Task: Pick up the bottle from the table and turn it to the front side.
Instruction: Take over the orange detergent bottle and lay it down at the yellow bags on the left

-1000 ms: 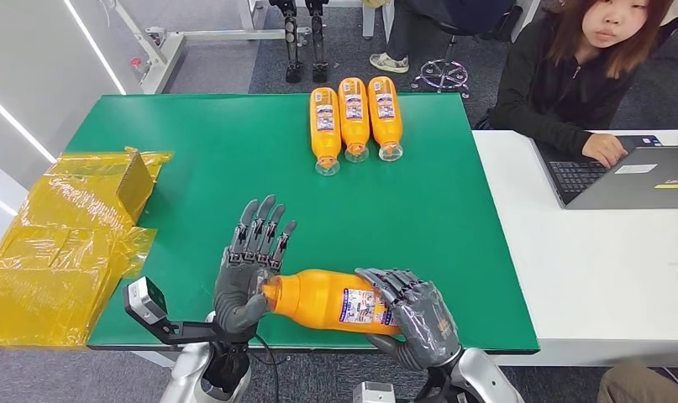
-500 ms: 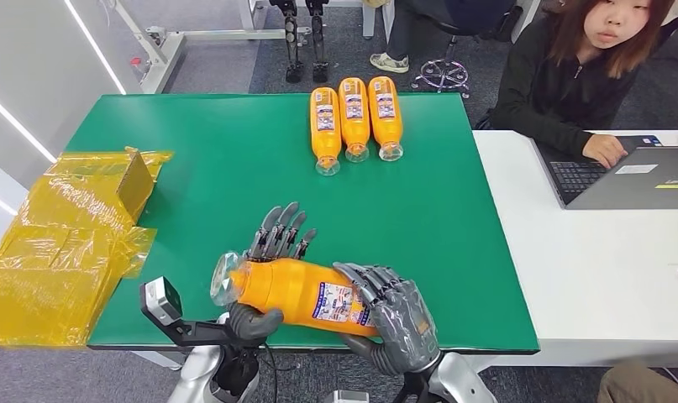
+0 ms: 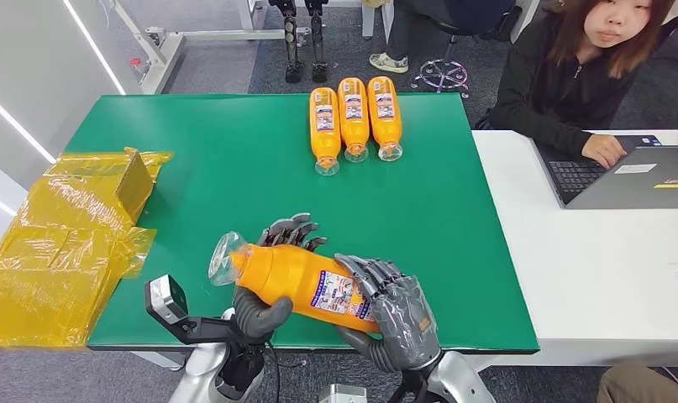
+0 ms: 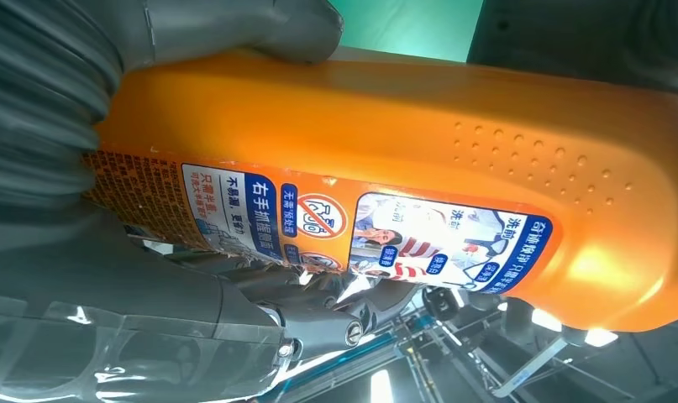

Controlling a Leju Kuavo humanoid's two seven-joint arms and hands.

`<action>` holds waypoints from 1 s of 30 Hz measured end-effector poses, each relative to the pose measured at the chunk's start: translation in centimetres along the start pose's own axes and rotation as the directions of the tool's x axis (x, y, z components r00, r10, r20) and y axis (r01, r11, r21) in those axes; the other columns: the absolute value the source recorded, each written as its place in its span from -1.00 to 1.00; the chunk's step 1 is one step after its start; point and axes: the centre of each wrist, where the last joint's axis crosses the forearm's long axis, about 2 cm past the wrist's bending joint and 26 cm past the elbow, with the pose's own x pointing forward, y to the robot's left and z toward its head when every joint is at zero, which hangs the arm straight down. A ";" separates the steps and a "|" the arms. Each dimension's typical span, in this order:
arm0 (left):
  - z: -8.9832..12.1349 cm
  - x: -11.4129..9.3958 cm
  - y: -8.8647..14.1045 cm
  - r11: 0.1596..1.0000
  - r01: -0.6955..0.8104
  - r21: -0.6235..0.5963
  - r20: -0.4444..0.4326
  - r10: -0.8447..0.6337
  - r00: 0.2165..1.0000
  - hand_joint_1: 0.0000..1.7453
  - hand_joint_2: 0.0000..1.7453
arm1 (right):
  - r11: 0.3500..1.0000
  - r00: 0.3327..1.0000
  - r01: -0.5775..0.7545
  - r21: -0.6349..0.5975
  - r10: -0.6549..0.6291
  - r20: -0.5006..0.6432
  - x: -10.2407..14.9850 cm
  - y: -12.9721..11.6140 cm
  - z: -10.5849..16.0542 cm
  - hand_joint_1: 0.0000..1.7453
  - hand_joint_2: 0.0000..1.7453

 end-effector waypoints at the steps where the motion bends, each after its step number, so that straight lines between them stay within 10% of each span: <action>1: -0.1 0.0 0.0 1.000 0.002 0.000 0.000 -0.002 1.000 1.00 1.00 | 1.000 1.000 0.001 0.001 -0.001 -0.002 0.0 0.0 -0.1 1.00 1.00; 13: -0.6 0.5 0.4 1.000 0.019 0.011 0.015 -0.019 1.000 1.00 1.00 | 0.999 0.999 0.040 0.032 -0.040 -0.007 0.5 0.1 -0.7 1.00 1.00; 15: -0.7 0.5 0.5 1.000 0.020 0.010 0.016 -0.020 1.000 1.00 1.00 | 0.998 0.999 0.046 0.034 -0.046 -0.009 0.5 0.1 -0.8 0.75 1.00; 19: -0.8 0.6 0.6 1.000 0.023 0.009 0.020 -0.023 1.000 1.00 1.00 | 0.998 0.998 0.055 0.039 -0.054 -0.015 0.5 0.0 -1.1 -1.00 1.00; 30: -1.4 0.6 0.8 1.000 0.021 0.000 0.015 -0.021 1.000 1.00 1.00 | 0.997 0.997 0.071 0.029 -0.070 -0.013 1.3 0.0 -1.8 -1.00 1.00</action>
